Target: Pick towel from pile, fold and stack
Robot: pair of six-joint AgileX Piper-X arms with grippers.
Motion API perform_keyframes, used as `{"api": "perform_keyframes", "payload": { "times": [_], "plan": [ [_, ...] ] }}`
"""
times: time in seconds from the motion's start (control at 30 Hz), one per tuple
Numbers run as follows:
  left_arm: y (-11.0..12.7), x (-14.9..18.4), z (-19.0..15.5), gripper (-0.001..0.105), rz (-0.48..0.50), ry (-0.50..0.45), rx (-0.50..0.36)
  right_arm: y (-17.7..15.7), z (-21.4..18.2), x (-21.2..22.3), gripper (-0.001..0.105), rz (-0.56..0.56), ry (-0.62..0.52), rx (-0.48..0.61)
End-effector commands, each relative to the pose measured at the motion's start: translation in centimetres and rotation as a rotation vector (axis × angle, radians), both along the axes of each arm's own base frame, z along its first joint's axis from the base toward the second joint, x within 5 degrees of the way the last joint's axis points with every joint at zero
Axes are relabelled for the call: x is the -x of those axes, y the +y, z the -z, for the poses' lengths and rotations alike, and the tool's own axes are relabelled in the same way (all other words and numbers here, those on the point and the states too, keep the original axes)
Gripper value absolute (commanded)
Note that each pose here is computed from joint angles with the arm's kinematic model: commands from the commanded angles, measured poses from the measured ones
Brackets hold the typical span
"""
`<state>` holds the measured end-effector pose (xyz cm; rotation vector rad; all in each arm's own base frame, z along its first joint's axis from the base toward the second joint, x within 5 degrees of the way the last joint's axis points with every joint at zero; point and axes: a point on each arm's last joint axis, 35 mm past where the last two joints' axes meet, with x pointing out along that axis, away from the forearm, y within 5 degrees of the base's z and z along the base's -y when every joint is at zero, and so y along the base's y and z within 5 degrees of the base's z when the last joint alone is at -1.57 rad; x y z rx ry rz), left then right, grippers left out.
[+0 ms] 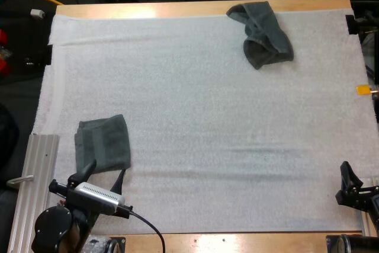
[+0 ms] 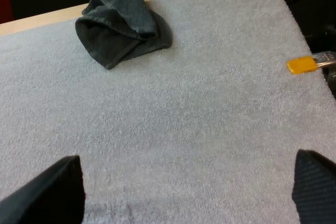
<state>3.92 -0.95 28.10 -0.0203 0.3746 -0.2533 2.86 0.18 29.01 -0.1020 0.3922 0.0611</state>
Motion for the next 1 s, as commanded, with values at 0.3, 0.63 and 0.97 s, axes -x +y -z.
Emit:
{"api": "perform_keyframes", "payload": {
  "times": [0.3,0.63,0.97],
  "plan": [
    [0.0,-0.2,-0.2,0.059,-0.002,-0.007,0.012,0.0,-0.1,-0.2,0.078,-0.006,0.007,0.002],
    [0.0,0.6,-1.9,0.059,-0.002,-0.053,0.017,0.1,-1.6,0.5,0.078,-0.011,-0.029,0.004],
    [-0.2,1.3,-6.6,0.059,0.105,-0.124,0.044,0.6,-6.5,0.7,0.078,-0.137,-0.007,-0.052]
  ]
}}
